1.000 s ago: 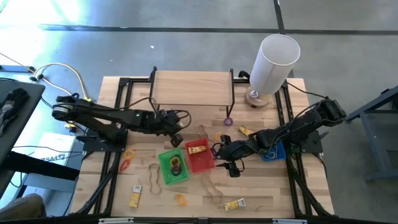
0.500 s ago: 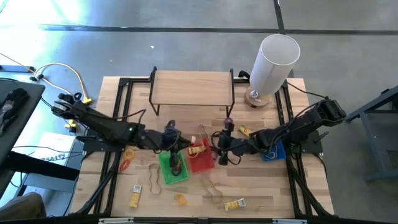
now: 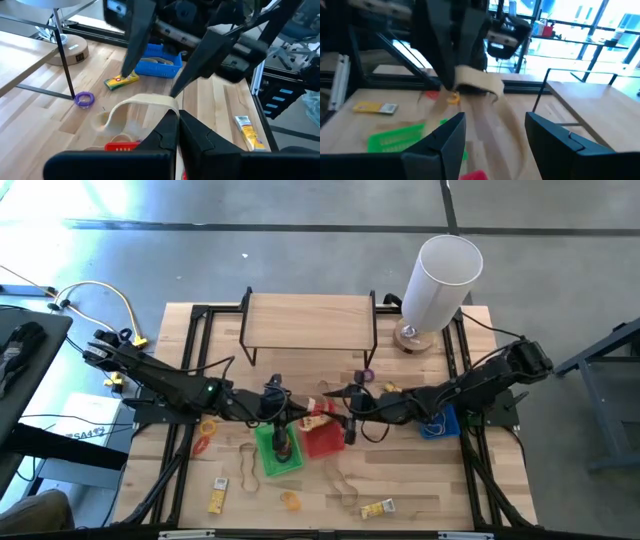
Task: Pick & Place Office Desk Supplies
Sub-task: Put the white rubber band into the blue bin
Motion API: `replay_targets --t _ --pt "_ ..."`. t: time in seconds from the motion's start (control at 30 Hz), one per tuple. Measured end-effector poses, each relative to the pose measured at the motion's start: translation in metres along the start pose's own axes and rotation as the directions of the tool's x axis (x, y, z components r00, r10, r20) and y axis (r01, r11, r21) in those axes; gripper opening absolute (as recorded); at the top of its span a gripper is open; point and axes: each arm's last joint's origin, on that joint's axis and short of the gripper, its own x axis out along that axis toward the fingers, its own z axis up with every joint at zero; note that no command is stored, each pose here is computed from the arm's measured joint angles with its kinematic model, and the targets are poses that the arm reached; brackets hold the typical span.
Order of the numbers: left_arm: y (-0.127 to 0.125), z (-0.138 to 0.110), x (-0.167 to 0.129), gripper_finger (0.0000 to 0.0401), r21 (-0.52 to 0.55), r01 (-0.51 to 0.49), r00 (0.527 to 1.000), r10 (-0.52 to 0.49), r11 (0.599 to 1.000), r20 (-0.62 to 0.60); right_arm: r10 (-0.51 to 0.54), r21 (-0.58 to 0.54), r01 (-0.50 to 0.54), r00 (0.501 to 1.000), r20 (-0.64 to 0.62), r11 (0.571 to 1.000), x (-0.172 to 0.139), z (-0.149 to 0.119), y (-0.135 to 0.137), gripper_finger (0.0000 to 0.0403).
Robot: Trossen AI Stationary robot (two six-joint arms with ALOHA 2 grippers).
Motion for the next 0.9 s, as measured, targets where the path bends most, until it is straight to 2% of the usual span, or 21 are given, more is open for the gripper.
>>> replay_targets --t 0.2,0.37,0.57,0.77,0.9 --pt "0.000 0.000 0.000 0.0001 -0.004 0.000 1.000 0.000 1.000 0.000 -0.015 -0.051 0.015 1.000 0.012 0.999 0.017 -0.017 0.003 0.0193" --pt "-0.002 -0.005 0.007 0.0001 0.003 -0.004 1.000 0.004 1.000 -0.015 0.038 -0.117 -0.028 0.996 0.081 0.993 0.025 -0.022 0.009 0.0193" --pt "-0.002 -0.009 0.013 0.0001 0.010 -0.012 1.000 0.012 1.000 -0.026 -0.072 -0.092 0.083 0.990 0.118 0.992 0.031 -0.024 0.005 0.0193" --pt "-0.002 -0.009 0.013 0.0001 0.009 -0.005 1.000 0.005 1.000 -0.025 -0.069 -0.092 0.081 0.990 0.121 0.993 0.032 -0.023 0.003 0.0191" --pt "-0.002 -0.009 0.013 0.0001 0.010 -0.006 1.000 0.006 1.000 -0.026 -0.064 -0.104 0.077 0.990 0.124 0.992 0.032 -0.023 0.003 0.0169"
